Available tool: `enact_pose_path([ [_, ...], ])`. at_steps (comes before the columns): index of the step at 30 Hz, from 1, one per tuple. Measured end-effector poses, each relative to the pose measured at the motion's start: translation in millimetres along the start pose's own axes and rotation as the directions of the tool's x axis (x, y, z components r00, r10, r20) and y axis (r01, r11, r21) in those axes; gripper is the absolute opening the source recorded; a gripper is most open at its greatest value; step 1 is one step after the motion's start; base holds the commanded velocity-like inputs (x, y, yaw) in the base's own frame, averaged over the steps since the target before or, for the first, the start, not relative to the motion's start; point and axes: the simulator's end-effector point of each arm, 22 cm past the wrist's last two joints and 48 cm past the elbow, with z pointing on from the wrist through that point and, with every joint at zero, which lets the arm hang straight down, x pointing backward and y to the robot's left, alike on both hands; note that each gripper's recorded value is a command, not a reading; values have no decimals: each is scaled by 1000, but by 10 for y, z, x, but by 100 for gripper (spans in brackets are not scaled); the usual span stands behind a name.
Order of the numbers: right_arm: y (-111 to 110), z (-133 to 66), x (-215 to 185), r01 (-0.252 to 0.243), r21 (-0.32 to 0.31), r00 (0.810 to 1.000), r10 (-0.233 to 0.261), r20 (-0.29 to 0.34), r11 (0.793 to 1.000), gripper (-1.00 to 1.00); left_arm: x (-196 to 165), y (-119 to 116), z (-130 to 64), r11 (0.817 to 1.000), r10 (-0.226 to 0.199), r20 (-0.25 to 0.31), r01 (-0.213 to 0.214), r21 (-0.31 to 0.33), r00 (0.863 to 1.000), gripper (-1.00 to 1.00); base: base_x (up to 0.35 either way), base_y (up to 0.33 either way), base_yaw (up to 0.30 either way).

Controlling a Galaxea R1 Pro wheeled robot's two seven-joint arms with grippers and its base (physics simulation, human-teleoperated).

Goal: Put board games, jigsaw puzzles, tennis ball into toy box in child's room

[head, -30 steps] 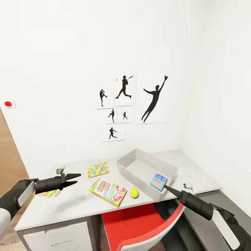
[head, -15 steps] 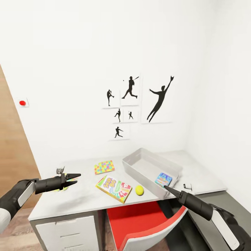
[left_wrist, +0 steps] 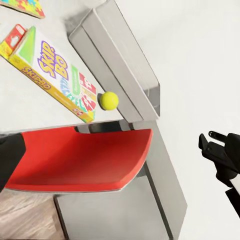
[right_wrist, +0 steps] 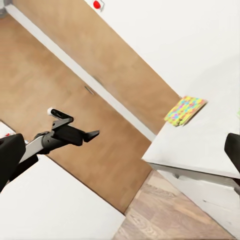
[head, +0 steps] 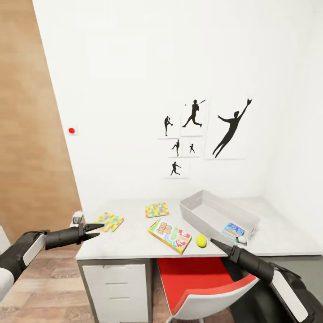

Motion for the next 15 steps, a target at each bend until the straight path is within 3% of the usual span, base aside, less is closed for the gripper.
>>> enact_pose_path([
  [6, 0, 1, 2, 1, 1, 1000, -1, -1, 1000, 100, -1, -3, -2, 1000, 1, 0, -1, 0, 1000, 100, -155, 66, 283],
  [15, -3, 5, 6, 1, 4, 1000, -1, -1, 1000, 100, -6, -14, -5, 1000, 1, 3, -1, 4, 1000, 100, -34, 12, 285],
])
